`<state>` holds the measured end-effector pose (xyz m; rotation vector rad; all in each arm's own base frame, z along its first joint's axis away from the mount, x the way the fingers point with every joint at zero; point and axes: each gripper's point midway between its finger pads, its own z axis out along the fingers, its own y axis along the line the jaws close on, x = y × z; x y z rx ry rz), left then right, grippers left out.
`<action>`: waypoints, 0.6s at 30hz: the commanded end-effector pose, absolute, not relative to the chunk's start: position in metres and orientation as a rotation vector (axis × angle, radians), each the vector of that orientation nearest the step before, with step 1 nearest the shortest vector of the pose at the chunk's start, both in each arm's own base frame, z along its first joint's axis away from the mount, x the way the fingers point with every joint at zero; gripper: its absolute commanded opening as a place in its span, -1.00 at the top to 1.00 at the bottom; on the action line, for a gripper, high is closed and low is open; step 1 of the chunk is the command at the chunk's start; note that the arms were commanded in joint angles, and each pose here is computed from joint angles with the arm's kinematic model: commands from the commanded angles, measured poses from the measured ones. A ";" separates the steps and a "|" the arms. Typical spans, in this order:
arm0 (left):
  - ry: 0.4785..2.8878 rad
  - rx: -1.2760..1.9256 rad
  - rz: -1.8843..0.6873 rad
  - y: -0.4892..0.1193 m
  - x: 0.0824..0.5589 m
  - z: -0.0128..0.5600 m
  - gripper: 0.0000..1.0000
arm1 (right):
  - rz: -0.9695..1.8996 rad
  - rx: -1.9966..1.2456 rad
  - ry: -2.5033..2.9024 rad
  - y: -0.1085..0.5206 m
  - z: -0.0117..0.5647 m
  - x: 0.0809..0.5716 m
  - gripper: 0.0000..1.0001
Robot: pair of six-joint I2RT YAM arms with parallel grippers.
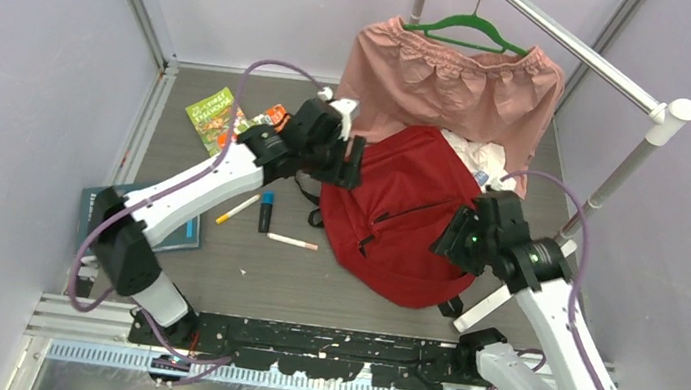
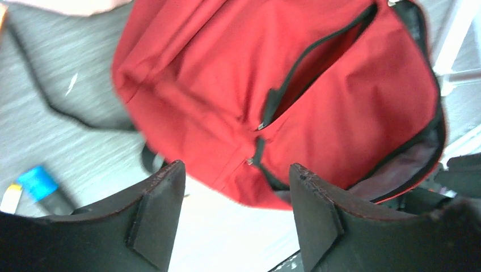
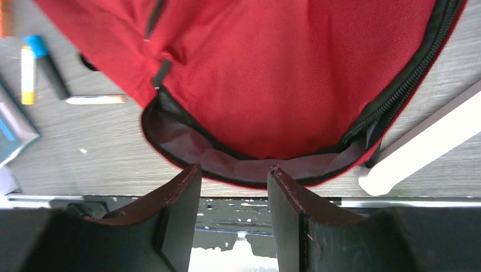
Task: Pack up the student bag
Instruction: Adjust the student bag at the center of the board.
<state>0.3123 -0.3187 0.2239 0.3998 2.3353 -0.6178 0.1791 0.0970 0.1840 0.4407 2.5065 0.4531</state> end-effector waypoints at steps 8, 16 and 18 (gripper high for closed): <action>2.355 0.118 -0.382 -0.211 0.285 0.197 -0.57 | 0.506 0.435 2.680 0.153 0.096 0.170 0.03; 2.343 -0.012 -0.398 -0.185 0.282 0.195 -0.57 | 0.797 0.189 2.708 0.292 0.104 0.176 0.05; 2.355 -0.002 -0.403 -0.185 0.279 0.194 -0.57 | 0.709 0.127 2.696 0.293 0.116 0.189 0.04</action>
